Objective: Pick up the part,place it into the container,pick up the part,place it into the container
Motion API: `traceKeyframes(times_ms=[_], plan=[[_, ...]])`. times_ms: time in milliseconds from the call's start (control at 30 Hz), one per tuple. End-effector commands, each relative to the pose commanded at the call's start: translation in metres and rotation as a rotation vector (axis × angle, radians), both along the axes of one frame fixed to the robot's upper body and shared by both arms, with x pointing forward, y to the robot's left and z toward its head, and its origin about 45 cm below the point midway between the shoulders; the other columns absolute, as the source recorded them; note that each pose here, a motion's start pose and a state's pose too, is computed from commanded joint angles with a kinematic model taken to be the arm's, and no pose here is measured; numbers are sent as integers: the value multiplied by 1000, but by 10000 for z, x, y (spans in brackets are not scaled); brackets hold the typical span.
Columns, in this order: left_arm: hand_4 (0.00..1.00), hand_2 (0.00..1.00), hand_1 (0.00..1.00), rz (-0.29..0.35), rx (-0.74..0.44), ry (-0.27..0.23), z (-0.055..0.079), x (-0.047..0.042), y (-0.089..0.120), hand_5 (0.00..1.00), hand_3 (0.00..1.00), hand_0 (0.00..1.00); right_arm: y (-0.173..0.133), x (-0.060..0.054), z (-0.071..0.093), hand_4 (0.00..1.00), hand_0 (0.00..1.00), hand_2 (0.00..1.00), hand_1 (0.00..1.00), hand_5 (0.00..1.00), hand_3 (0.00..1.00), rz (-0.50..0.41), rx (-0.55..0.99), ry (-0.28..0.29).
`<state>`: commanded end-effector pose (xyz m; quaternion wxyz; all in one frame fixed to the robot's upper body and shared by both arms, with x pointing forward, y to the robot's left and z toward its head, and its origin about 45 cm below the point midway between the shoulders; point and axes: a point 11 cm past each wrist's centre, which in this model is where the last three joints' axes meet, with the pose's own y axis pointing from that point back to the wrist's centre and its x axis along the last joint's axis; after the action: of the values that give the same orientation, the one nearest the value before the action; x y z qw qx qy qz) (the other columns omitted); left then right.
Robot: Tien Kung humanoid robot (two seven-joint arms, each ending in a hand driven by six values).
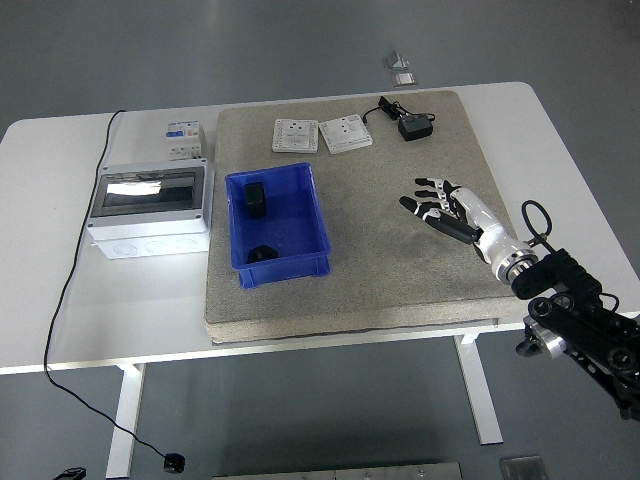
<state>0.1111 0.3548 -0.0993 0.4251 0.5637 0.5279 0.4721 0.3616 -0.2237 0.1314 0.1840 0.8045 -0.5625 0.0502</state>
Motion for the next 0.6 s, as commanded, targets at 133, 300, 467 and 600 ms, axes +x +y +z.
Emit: traceKeyframes(times_ms=[133,300,467,600], plan=[[482,598,700,-7,-1,-4,4,23,-8,634,535,727,29,-118,-134,998,800,778,744,910,780,-8,61,51],[476,604,700,-2,4,-4,6,19,5,647,540,726,25,-148,-162,998,795,757,728,932,750,-27,109,72],[475,598,692,-9,46,-19,-1,15,41,627,534,718,135,-79,46,998,796,754,738,936,735,-23,155,6],[472,600,691,-16,63,-25,2,30,54,625,539,714,178,-16,198,998,793,754,742,933,733,-33,197,-36]])
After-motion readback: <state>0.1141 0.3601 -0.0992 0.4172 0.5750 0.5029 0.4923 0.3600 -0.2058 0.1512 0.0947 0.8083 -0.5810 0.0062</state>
